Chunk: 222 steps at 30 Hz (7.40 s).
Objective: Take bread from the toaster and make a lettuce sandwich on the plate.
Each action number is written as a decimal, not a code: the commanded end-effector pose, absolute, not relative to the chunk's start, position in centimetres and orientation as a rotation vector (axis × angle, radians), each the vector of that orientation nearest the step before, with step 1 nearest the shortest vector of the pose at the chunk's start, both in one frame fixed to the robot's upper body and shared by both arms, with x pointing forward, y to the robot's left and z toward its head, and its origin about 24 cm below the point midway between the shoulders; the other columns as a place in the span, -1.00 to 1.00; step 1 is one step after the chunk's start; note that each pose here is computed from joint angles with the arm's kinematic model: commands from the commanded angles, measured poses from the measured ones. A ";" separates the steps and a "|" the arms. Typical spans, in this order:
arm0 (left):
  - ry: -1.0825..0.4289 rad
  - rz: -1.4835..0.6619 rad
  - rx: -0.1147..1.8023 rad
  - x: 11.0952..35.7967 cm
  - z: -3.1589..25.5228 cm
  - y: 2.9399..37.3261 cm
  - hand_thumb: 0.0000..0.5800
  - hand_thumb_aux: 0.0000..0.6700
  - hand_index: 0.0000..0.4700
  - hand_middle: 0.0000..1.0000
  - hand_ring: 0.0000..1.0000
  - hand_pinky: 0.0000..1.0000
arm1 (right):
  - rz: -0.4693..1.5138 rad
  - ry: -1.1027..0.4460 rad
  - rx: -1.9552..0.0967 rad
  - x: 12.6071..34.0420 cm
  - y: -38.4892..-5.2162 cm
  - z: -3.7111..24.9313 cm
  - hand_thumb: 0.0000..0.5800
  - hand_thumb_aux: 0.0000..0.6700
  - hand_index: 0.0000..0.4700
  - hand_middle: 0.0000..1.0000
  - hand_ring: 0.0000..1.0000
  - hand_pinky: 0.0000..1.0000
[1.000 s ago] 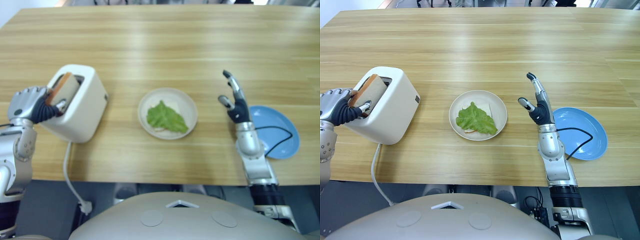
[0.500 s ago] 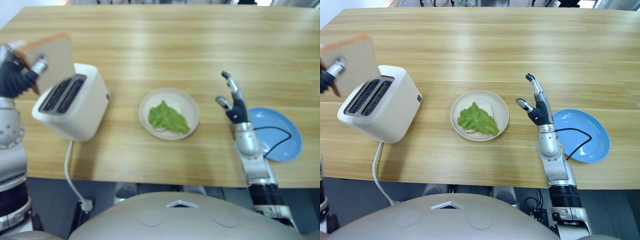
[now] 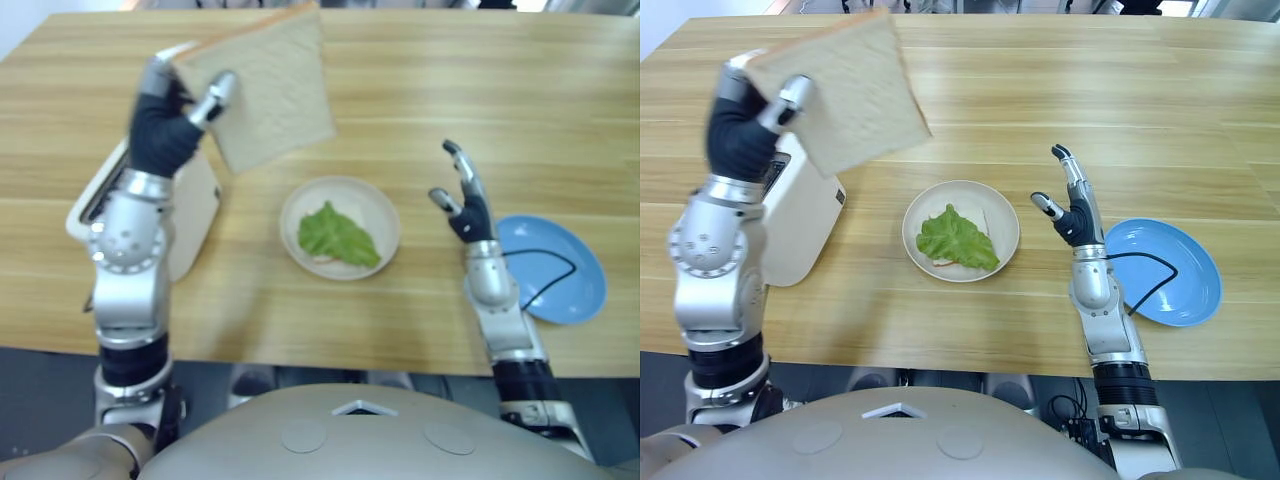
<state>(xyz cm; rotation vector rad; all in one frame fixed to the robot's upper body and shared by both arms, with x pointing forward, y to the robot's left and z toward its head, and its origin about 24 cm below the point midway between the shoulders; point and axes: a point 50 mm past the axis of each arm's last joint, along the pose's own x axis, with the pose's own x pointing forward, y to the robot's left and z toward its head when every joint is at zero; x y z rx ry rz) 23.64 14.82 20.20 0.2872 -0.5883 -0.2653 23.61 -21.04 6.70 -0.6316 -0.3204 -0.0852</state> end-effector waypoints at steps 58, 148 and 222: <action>0.196 -0.611 0.383 30.4 1.6 8.8 1.00 1.00 0.96 1.00 1.00 1.00 | 0.182 -0.404 -0.816 22.5 -18.0 7.5 -1.00 -1.00 -1.00 -1.00 -1.00 -1.00; 0.020 -0.720 0.830 21.4 11.0 19.8 1.00 1.00 0.96 1.00 1.00 1.00 | 0.651 -0.061 -1.032 14.9 -20.6 7.6 -1.00 -1.00 -1.00 -1.00 -1.00 -1.00; -0.142 -0.298 -0.156 30.0 9.6 15.2 -1.00 -1.00 -1.00 -1.00 -1.00 -1.00 | -0.011 -0.194 0.052 25.9 -20.6 7.2 -1.00 -1.00 -1.00 -1.00 -1.00 -1.00</action>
